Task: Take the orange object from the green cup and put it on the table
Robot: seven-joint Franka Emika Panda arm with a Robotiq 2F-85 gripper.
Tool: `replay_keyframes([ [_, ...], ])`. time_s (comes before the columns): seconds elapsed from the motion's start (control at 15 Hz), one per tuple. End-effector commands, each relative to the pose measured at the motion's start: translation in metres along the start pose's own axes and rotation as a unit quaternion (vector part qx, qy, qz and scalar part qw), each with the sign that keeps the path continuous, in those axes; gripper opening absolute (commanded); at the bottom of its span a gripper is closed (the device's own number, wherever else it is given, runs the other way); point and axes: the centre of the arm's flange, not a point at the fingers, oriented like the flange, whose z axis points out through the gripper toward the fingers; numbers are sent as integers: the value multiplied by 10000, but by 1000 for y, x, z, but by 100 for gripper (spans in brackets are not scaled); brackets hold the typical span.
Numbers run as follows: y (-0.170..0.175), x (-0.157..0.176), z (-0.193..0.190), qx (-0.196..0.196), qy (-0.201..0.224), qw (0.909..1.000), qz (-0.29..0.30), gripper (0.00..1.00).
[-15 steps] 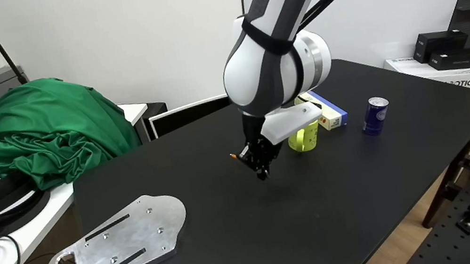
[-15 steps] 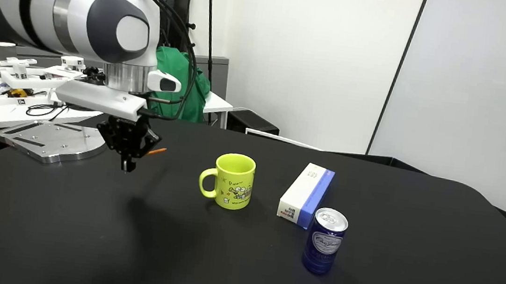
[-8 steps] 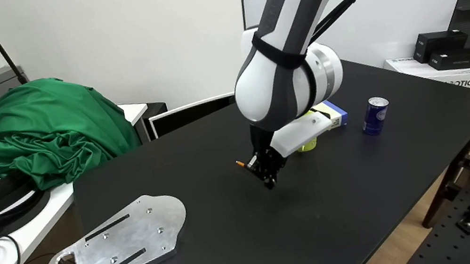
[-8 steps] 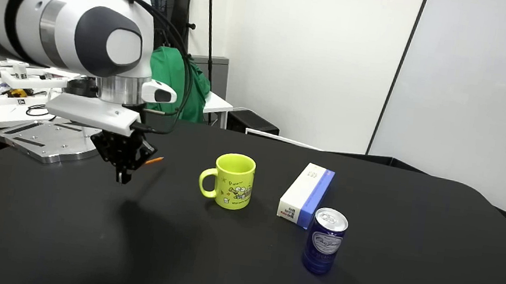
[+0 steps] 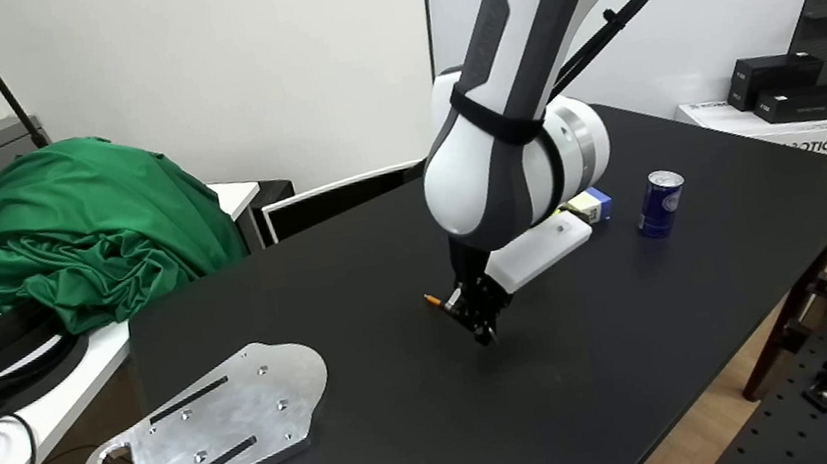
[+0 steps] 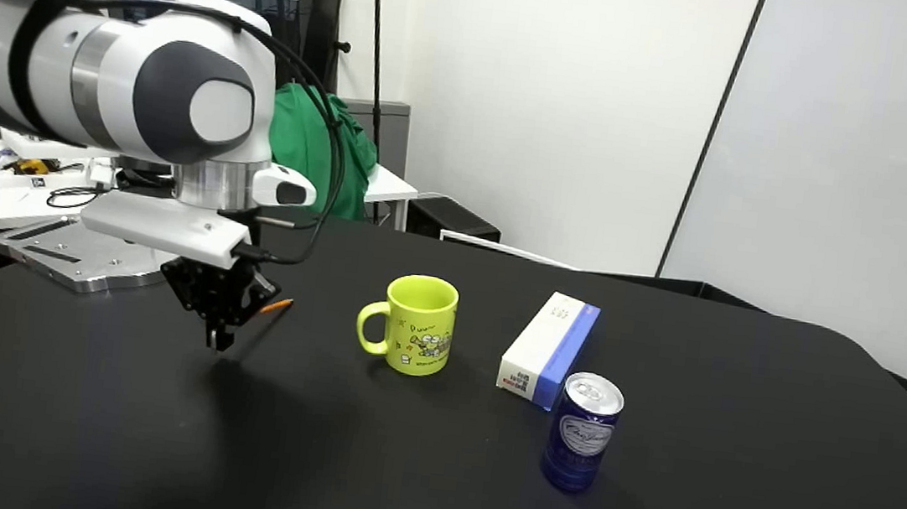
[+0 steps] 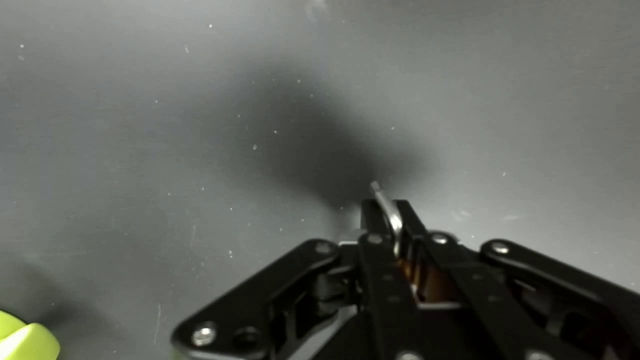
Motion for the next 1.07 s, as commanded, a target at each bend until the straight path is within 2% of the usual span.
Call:
replay_keyframes([
  [0.0, 0, -8, 2, -48, -7, 9999, 114, 40],
  [0.2, 0, -5, -4, -19, -155, 9998, 157, 62],
  [0.33, 1, -6, -11, 11, -501, 9987, 80, 74],
  [0.4, 3, -9, -15, -79, -840, 9964, -26, 82],
  [0.47, 1, -8, 2, -18, -544, 9985, -7, 63],
  [0.53, 1, -10, 0, -32, -718, 9974, -26, 70],
  [0.67, 1, -11, -4, -51, -794, 9968, -54, 81],
  [1.0, 2, -11, -5, -55, -804, 9967, -57, 82],
])
